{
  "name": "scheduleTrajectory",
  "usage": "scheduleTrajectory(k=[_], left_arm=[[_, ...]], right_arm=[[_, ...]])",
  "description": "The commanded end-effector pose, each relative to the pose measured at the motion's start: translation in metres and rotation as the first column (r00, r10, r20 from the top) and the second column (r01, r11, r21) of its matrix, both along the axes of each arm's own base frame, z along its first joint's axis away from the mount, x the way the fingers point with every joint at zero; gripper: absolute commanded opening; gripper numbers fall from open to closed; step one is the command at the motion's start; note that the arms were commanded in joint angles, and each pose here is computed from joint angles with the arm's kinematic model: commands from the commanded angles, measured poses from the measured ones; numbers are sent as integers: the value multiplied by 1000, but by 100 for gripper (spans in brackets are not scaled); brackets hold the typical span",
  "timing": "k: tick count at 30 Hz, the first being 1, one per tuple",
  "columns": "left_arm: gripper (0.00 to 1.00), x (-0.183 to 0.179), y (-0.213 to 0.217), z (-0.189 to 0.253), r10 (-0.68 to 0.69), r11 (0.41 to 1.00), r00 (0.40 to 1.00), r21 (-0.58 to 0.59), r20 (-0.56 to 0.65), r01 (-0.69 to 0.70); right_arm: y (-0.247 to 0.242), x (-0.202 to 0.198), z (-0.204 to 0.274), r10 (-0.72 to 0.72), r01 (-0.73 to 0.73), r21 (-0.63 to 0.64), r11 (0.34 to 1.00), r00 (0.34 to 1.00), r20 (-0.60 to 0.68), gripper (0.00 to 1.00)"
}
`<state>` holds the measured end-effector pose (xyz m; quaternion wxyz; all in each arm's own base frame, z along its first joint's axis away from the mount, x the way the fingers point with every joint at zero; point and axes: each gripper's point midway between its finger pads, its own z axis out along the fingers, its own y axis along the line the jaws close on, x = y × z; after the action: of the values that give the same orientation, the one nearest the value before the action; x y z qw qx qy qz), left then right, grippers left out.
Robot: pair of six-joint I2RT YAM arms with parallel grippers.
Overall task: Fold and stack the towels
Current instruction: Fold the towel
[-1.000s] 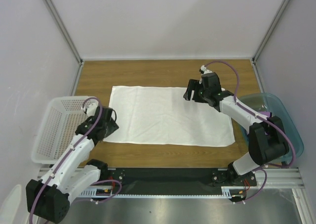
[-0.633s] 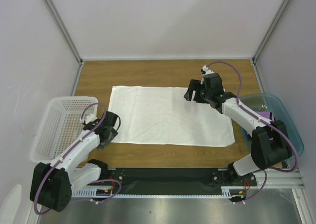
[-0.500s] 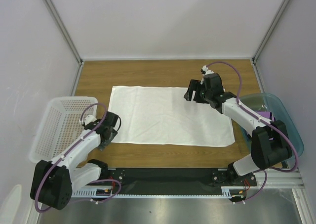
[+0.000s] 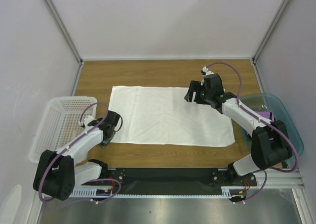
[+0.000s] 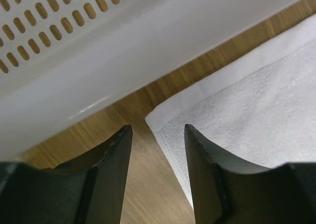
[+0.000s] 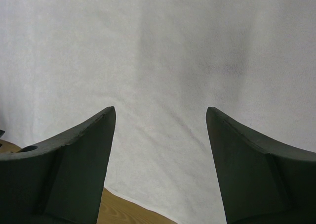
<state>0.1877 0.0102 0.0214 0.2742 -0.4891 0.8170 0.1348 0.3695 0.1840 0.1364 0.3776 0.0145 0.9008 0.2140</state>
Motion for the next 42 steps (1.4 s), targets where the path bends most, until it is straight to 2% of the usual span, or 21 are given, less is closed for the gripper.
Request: scheduleTrajectory(k=[1,12,16,21,23,24,26,30,34,42], left_arm=[[53,-3,12,-1,91,995,996,42,-15,-90],[46,4,16,-1,129,988,991,85,-32,-125],[34,6,15,-7,142,987,989,81,-31,-140],[30,9,12,-14,138,989,990,56,-5,-137],[19,11,13,-12,137,989,990,56,19,-138],[8,14,13,-8,138,989,990,50,40,-140],[0,17,13,-1,132,989,989,52,59,-135],[0,28,18,19,99,990,987,84,125,-109],[0,42,9,39,-17,993,986,119,168,-4],[0,51,-30,63,-225,962,943,210,243,175]], right_arm=[[-4,1,16,1,-1,3,1000,999,45,79],[-18,2,17,-21,21,-7,1000,999,39,79],[-25,4,19,-32,33,-11,999,999,44,79],[-32,3,20,-48,49,-16,999,998,40,79],[-34,3,22,-52,52,-15,999,998,43,79],[-34,2,21,-52,52,-16,999,998,40,79],[-34,2,24,-51,51,-10,999,998,45,79],[-28,1,28,-36,35,23,999,998,50,78],[-10,-2,27,-1,-2,88,996,999,37,77],[14,-17,-14,23,-15,101,995,996,-81,75]])
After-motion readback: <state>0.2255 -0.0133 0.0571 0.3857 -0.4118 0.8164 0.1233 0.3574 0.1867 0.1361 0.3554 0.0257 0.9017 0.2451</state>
